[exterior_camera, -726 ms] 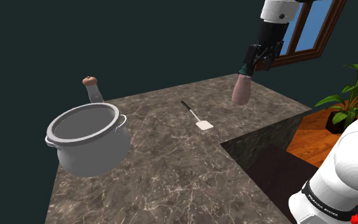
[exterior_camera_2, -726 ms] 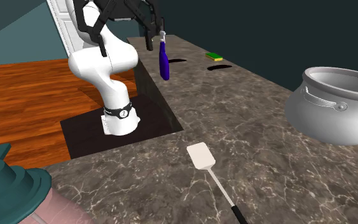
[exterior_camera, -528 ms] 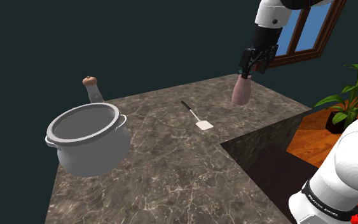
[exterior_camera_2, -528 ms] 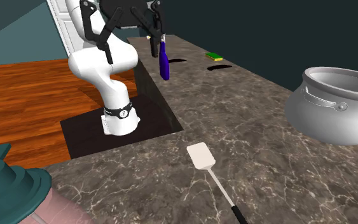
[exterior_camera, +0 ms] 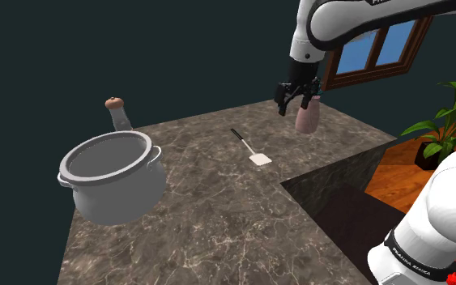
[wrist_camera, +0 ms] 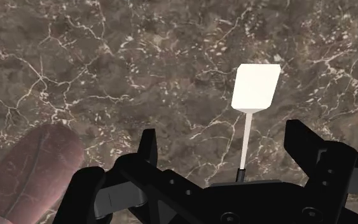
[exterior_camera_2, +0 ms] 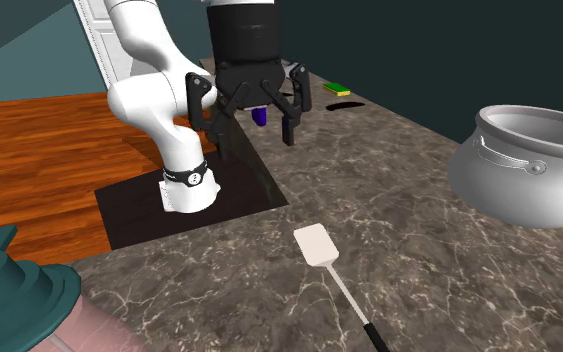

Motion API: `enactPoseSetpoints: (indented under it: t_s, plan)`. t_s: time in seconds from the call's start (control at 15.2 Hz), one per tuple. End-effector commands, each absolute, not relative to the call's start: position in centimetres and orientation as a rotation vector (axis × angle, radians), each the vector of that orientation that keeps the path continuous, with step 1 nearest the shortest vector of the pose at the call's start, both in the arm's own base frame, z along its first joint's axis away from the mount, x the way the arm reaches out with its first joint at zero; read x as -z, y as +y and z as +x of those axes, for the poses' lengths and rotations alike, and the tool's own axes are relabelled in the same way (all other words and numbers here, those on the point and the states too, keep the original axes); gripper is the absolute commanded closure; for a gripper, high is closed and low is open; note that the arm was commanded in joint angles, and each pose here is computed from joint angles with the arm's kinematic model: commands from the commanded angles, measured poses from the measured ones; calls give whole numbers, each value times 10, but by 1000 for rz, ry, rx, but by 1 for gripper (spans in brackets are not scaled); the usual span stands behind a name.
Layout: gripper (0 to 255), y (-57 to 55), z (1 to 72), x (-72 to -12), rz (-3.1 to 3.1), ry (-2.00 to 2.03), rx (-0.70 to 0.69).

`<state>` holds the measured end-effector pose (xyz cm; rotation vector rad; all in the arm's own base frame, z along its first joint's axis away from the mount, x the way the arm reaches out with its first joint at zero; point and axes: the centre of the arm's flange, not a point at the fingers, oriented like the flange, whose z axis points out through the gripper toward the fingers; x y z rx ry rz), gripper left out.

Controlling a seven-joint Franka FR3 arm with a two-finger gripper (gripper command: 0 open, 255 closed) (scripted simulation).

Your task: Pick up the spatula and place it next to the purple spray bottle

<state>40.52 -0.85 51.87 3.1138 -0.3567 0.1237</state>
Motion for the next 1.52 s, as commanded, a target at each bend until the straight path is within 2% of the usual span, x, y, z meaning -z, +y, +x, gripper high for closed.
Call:
enactPoseSetpoints:
  t_s: [0.0,0.92,1.45]
  plan:
    - [0,-2,429,-502,3111,-374,-123]
    - [0,34,566,-381,3091,-491,-103]
    - [0,34,571,-338,3091,-493,-103]
